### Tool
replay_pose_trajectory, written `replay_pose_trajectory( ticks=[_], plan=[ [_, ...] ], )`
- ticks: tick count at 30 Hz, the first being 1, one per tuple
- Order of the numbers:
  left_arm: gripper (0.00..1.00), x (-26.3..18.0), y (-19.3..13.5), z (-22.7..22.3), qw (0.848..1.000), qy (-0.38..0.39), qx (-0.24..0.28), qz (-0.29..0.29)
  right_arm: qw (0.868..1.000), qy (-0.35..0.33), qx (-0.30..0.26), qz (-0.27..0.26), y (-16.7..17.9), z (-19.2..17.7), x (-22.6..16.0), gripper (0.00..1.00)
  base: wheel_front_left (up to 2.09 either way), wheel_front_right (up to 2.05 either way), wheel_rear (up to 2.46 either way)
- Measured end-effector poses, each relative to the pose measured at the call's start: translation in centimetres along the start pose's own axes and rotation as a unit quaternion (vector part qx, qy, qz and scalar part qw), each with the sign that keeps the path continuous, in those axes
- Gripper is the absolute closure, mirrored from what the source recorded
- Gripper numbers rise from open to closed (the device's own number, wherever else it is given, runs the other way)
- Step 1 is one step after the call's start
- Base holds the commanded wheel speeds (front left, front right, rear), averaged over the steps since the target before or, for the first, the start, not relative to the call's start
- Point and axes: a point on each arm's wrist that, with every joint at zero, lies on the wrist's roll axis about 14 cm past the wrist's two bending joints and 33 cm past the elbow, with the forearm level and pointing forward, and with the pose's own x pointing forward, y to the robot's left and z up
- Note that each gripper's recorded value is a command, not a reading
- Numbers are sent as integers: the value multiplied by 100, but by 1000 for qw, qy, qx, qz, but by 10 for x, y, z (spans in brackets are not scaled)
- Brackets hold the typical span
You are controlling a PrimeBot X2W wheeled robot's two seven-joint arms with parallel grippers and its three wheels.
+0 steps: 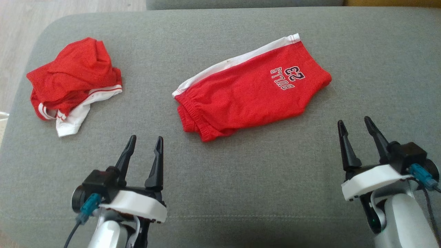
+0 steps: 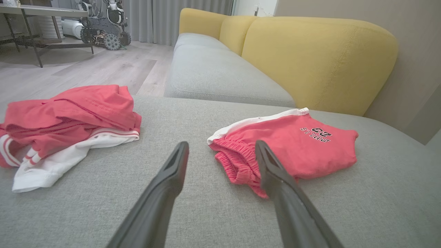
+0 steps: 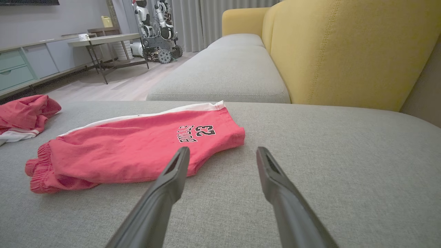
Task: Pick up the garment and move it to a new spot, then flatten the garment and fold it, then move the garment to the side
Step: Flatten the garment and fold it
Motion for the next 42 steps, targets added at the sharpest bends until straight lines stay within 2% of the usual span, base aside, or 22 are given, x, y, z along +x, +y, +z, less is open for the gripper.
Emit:
replay_pose_trajectory(
  ticks=[9, 14, 18, 22, 25, 31, 36, 42],
  plan=[
    [0, -2, 5, -2, 1000, 3, -7, 8, 1000, 4, 4, 2, 2, 2, 5, 0, 0, 0, 0],
    [0, -1, 7, -7, 1000, 11, -9, 11, 994, 29, 108, -3, 10, -8, 13, 0, 0, 0, 0],
    [0, 2, 9, -11, 1000, 17, -9, 14, 979, 56, 195, -6, 10, -12, 32, 0, 0, 0, 0],
    [0, 8, 13, -15, 999, 22, -14, 21, 954, 85, 286, -11, 5, -15, 58, 0, 0, 0, 0],
    [0, 10, 18, -18, 999, 27, -14, 29, 938, 122, 326, -10, 5, -27, 74, 0, 0, 0, 0],
    [0, 9, 29, -29, 998, 46, -8, 50, 909, 198, 366, 4, 21, -56, 99, 0, 0, 0, 0],
    [0, 9, 39, -31, 996, 50, -5, 69, 898, 209, 386, 13, 24, -53, 123, 0, 0, 0, 0],
    [0, 6, 43, -35, 995, 58, -8, 78, 891, 227, 392, 23, 28, -53, 140, 0, 0, 0, 0]
  ],
)
